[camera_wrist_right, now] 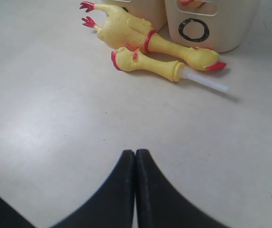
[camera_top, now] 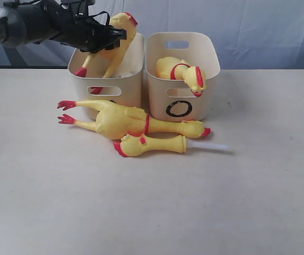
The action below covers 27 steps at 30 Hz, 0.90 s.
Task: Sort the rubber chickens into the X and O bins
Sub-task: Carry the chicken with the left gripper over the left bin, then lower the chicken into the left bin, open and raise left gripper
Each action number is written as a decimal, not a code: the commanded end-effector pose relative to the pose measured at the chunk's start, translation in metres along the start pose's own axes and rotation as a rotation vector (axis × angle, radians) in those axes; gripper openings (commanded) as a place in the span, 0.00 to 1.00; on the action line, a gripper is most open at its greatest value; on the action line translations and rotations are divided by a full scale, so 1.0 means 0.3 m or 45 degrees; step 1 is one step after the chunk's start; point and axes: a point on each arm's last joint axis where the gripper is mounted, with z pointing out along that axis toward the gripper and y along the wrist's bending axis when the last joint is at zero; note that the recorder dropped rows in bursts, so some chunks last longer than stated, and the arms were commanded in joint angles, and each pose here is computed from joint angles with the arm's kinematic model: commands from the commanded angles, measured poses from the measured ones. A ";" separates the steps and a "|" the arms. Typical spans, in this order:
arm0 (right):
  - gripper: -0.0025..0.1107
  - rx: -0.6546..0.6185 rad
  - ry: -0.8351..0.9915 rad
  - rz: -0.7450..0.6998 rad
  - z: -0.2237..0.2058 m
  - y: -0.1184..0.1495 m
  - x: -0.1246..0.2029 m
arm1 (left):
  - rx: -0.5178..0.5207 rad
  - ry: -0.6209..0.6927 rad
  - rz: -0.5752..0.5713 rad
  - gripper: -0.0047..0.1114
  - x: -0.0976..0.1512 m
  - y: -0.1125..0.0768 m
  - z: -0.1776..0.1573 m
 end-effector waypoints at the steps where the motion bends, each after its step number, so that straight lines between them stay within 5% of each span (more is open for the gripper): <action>1: 0.01 0.009 -0.013 -0.012 0.000 -0.003 0.002 | 0.003 -0.032 -0.001 0.47 -0.018 -0.011 -0.009; 12: 0.01 0.009 -0.013 -0.012 0.000 -0.003 0.002 | 0.015 -0.002 -0.006 0.69 -0.010 -0.013 -0.009; 19: 0.01 0.009 -0.013 -0.012 0.000 -0.003 0.002 | 0.028 0.016 0.002 0.71 -0.017 -0.022 -0.024; 27: 0.01 0.013 -0.008 -0.016 0.000 -0.004 0.003 | 0.068 -0.060 0.132 0.70 -0.129 -0.081 -0.172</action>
